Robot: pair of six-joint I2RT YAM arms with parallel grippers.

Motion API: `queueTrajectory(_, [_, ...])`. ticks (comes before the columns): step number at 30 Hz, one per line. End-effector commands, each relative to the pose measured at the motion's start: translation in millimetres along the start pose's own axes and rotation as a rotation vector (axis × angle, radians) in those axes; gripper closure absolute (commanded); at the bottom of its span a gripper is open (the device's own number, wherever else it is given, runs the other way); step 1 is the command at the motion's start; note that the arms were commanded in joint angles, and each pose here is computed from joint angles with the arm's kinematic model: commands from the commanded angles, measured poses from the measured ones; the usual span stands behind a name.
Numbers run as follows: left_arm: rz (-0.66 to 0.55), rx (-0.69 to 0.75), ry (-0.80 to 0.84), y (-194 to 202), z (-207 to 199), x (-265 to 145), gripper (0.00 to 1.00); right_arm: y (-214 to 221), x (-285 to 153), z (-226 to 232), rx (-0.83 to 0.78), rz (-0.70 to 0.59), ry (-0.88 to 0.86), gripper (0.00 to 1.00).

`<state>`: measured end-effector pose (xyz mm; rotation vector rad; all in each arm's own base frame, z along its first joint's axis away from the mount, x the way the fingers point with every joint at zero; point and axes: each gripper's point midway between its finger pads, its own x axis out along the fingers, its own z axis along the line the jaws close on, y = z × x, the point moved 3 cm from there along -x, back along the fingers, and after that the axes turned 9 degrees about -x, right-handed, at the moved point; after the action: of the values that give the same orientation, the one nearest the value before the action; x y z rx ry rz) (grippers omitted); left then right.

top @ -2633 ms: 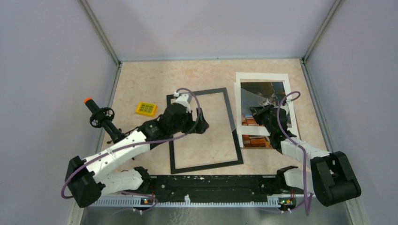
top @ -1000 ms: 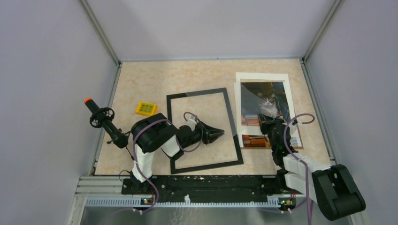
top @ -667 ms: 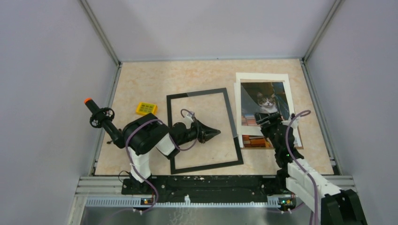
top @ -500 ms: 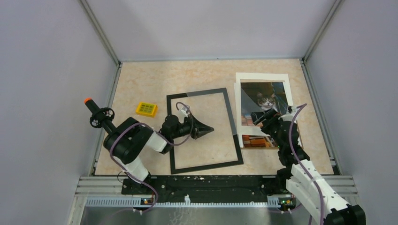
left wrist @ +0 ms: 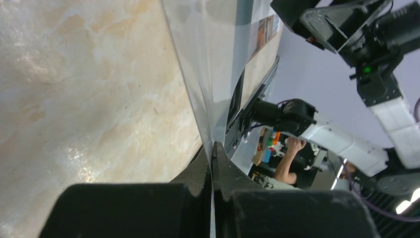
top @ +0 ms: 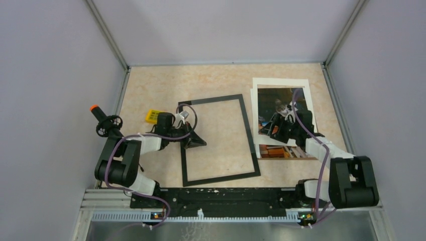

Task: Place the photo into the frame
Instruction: Place the photo frame item in the photo frame.

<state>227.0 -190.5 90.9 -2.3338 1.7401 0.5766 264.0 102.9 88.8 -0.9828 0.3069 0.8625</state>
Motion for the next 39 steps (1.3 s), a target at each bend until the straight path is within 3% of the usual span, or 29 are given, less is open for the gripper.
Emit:
queueTrajectory(1, [0.084,0.103,0.024,9.4,-5.6,-15.6,1.00,-9.1,7.2,34.8,-0.010,0.033,-0.275,0.20])
queueTrajectory(8, [0.112,0.069,0.002,25.2,8.4,-29.0,1.00,9.5,20.7,31.3,0.053,0.089,-0.342,0.20])
queueTrajectory(11, [0.113,0.057,0.010,26.8,4.1,-32.9,1.00,12.1,25.2,30.4,0.069,0.109,-0.357,0.27])
queueTrajectory(17, [0.108,0.047,-0.019,26.5,7.0,-37.8,1.00,11.7,32.8,28.5,0.080,0.112,-0.376,0.28])
queueTrajectory(20, [0.111,0.034,-0.029,25.0,12.1,-35.9,1.00,18.6,42.2,27.5,0.118,0.163,-0.418,0.39])
queueTrajectory(27, [0.106,0.025,-0.036,22.5,15.6,-34.0,1.00,24.4,48.5,36.6,0.160,0.142,-0.538,0.43])
queueTrajectory(34, [0.086,0.019,-0.068,20.1,20.7,-33.2,1.00,5.9,31.7,59.8,0.173,0.068,-0.676,0.73])
queueTrajectory(39, [0.092,0.012,-0.069,21.1,21.6,-33.1,1.00,10.2,38.1,75.2,0.153,0.079,-0.707,0.71])
